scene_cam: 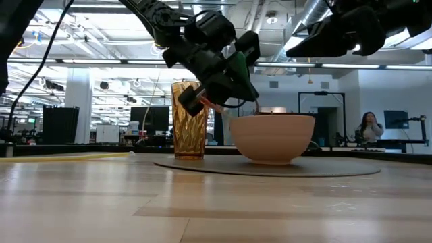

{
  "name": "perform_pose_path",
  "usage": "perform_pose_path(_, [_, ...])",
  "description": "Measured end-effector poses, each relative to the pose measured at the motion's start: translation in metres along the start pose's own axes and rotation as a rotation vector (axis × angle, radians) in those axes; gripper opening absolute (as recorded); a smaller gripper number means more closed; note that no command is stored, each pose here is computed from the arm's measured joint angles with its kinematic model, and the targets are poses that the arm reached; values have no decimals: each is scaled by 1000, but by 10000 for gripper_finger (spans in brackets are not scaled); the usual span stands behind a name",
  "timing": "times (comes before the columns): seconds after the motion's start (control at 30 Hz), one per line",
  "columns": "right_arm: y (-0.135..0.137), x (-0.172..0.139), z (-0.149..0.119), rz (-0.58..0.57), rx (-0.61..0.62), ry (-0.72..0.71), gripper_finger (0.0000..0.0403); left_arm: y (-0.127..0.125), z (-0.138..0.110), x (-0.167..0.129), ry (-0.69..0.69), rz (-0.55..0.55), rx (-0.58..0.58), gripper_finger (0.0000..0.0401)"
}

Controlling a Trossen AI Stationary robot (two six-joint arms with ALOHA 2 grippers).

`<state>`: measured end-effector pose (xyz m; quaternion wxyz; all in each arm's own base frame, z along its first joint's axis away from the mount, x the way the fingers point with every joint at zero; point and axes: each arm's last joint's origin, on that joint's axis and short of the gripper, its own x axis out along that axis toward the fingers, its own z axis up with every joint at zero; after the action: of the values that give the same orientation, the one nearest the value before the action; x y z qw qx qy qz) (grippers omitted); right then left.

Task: Pick & Place Utensil
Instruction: Put the green gold spoon into the light pink bowl, then put the yellow sipping straw into the brown cup

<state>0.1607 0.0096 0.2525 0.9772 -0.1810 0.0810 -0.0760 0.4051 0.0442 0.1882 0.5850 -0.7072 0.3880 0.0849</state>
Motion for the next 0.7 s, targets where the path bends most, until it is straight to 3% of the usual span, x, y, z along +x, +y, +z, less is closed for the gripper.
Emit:
perform_pose_path(0.43, [0,0,0,1,-2,5,3,-7,4,-6,9,-64,29,85])
perform_pose_path(0.53, [0,0,-1,2,-2,6,4,-19,-1,-12,11,-145,119,86])
perform_pose_path(0.7, [0,0,-1,3,-3,10,4,-47,-26,-45,-1,-273,449,86])
